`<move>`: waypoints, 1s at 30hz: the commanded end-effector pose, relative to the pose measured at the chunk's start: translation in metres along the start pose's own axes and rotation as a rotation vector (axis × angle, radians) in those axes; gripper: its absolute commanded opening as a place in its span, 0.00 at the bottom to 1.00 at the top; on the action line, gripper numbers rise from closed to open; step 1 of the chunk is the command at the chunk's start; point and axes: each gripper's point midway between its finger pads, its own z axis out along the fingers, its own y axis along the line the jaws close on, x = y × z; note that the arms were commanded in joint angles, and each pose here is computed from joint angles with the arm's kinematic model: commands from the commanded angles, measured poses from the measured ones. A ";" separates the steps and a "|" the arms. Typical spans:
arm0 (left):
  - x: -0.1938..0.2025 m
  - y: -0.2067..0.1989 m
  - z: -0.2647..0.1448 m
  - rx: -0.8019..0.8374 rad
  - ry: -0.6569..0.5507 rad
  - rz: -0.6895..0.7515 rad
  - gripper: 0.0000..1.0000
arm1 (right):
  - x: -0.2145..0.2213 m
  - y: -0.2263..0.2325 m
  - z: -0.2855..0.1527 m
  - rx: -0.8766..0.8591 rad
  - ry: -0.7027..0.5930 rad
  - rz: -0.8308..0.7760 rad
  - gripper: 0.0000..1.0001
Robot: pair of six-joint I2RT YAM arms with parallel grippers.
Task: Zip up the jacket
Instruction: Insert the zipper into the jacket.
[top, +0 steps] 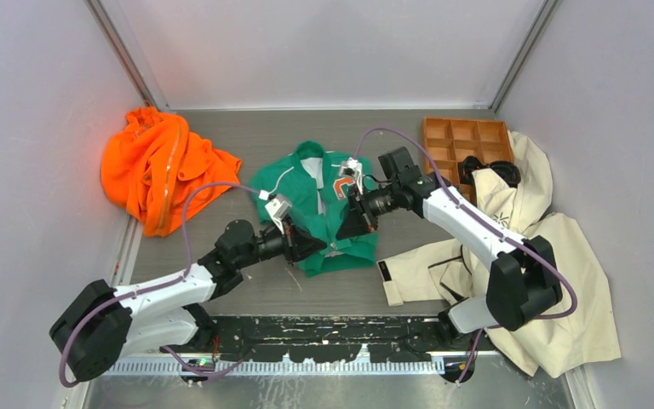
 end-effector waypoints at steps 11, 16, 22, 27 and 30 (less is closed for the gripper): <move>0.000 -0.011 0.021 0.124 0.041 -0.092 0.00 | -0.022 -0.058 -0.005 0.356 -0.106 0.093 0.01; 0.000 -0.001 0.015 0.096 0.036 -0.111 0.00 | -0.018 -0.052 -0.004 0.322 -0.086 0.077 0.01; 0.012 0.008 0.021 0.081 0.066 -0.153 0.00 | -0.020 -0.012 0.008 0.096 -0.091 0.050 0.01; 0.013 0.012 0.029 0.087 0.065 -0.181 0.00 | -0.021 -0.044 0.006 0.273 -0.115 0.102 0.01; 0.014 0.010 0.031 0.110 0.074 -0.179 0.00 | -0.019 -0.086 -0.012 0.528 -0.138 0.151 0.01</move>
